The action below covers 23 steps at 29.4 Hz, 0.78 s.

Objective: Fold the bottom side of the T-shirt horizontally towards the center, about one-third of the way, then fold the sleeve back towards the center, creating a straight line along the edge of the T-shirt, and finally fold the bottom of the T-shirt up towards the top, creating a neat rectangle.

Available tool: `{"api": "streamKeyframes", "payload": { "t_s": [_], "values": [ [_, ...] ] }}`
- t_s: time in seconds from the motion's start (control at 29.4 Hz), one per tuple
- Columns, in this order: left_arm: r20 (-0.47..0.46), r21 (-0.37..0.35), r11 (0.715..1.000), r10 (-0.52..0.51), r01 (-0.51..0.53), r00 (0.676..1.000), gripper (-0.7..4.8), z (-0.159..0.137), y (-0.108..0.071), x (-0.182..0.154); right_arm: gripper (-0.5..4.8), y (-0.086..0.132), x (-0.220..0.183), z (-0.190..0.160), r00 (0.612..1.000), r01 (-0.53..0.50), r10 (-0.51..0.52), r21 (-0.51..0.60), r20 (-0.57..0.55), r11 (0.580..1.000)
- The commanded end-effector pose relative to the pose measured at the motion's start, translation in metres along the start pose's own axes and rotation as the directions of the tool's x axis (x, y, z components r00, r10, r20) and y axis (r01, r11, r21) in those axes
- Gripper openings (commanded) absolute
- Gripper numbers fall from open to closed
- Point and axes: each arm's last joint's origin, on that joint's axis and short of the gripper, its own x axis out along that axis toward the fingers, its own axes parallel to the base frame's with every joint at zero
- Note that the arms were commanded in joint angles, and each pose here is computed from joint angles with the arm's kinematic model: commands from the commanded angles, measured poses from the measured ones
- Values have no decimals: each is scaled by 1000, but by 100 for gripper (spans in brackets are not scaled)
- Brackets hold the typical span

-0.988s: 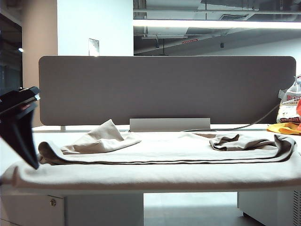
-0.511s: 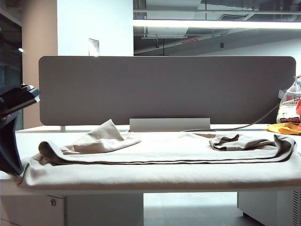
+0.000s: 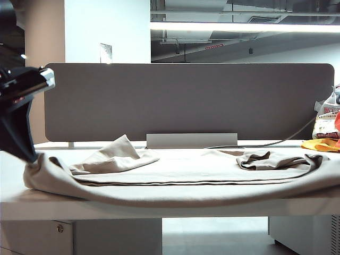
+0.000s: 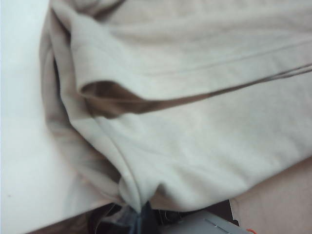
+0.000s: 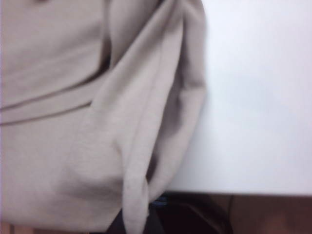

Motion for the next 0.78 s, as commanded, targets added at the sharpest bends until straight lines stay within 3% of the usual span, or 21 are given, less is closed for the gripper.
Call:
{"api": "streamKeyframes", "payload": {
  "t_s": [0.03, 0.17, 0.34, 0.55, 0.78],
  "values": [
    [39, 25, 1000, 5, -6, 999, -6, 10, -3, -8, -1, 7, -12, 15, 998, -16, 18, -27, 55, 1000],
    [123, 56, 998, 20, -27, 992, -6, 32, -9, -23, -1, 17, -29, 40, 990, -24, 32, -57, 137, 998],
    [303, 103, 988, 78, -114, 950, -6, 69, -19, -50, -1, 24, -38, 67, 978, -22, 39, -82, 207, 996],
    [324, 98, 984, 112, -151, 939, -6, 102, -10, -37, -1, 23, -17, 102, 982, -27, 41, -76, 185, 997],
    [334, 85, 977, 156, -194, 930, -6, 145, 17, -4, -1, 24, 9, 160, 976, -34, 52, -89, 213, 995]
  ]
}}
